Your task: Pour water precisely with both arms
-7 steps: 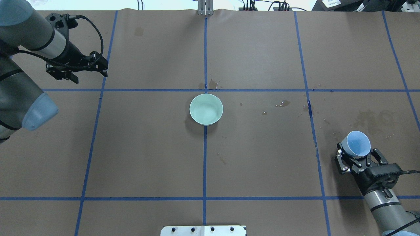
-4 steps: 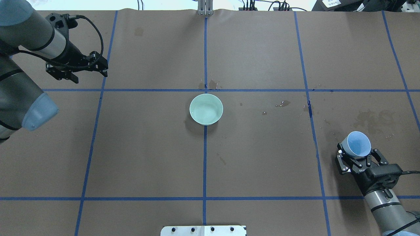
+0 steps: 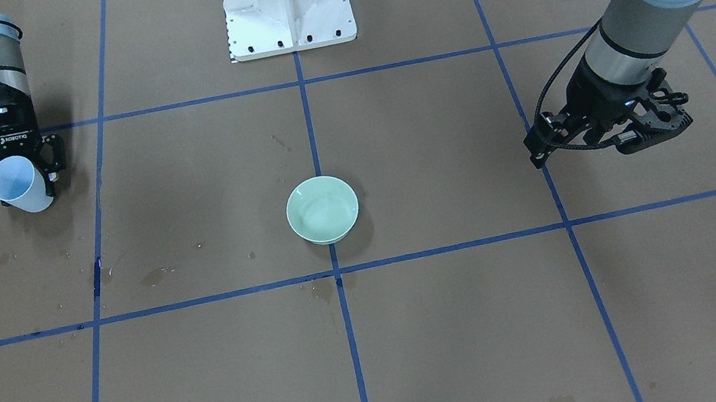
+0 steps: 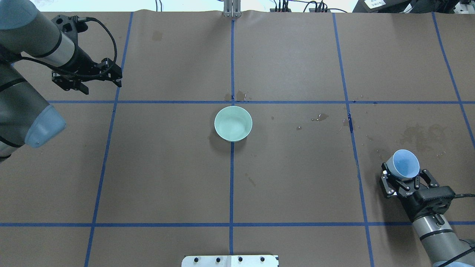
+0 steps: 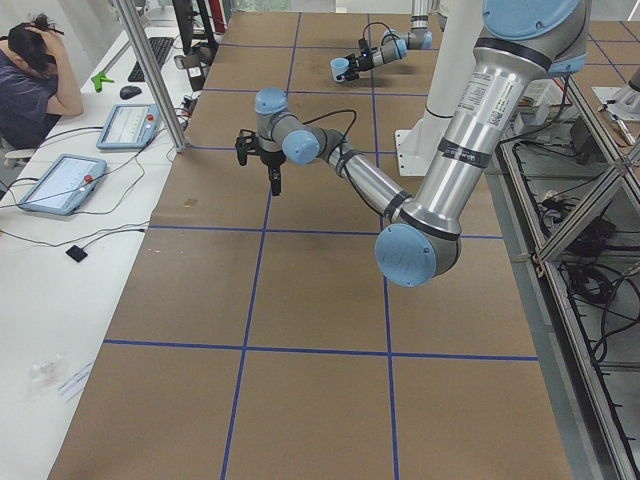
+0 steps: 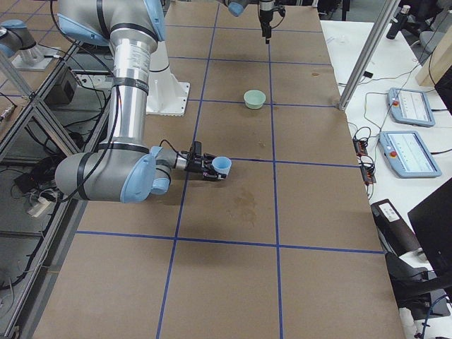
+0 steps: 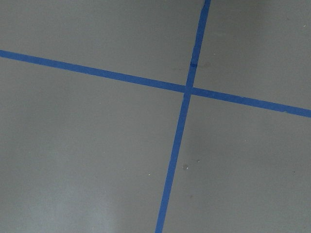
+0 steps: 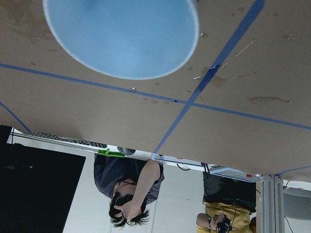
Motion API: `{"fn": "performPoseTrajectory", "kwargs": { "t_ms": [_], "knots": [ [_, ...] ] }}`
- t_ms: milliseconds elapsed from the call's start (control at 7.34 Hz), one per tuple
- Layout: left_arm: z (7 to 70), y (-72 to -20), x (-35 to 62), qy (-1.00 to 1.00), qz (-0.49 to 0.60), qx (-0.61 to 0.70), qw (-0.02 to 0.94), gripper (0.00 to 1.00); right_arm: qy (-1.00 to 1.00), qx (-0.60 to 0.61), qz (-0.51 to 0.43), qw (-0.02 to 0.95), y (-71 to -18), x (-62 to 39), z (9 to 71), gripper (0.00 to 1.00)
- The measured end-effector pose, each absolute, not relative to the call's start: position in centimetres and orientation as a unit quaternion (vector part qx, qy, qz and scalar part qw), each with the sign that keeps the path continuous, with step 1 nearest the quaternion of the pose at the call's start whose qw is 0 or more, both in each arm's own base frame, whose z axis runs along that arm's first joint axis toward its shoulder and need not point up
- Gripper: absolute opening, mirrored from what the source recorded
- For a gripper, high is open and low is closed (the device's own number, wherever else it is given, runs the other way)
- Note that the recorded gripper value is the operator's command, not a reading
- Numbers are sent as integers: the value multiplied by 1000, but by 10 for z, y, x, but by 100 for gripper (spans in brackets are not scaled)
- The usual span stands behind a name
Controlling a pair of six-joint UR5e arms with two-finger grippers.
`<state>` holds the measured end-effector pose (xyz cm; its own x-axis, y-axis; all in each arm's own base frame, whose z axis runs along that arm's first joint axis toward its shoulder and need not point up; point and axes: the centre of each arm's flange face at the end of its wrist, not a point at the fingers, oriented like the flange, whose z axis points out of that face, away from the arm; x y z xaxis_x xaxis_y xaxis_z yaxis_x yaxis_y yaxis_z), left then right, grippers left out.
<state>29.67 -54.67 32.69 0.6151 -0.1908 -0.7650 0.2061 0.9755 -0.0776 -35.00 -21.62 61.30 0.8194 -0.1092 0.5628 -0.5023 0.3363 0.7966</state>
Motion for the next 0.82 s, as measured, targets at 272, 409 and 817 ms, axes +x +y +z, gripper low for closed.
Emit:
{"fn": "performPoseTrajectory", "kwargs": {
  "t_ms": [272, 409, 817],
  "knots": [
    [327, -547, 297, 425, -110, 9, 899, 100, -272, 562, 128, 771, -216, -350, 613, 99],
    [327, -547, 297, 425, -110, 9, 899, 100, -272, 563, 128, 770, -216, -350, 613, 99],
    [326, -546, 297, 425, -110, 9, 898, 100, -272, 562, 128, 770, -216, -350, 613, 99]
  ]
}}
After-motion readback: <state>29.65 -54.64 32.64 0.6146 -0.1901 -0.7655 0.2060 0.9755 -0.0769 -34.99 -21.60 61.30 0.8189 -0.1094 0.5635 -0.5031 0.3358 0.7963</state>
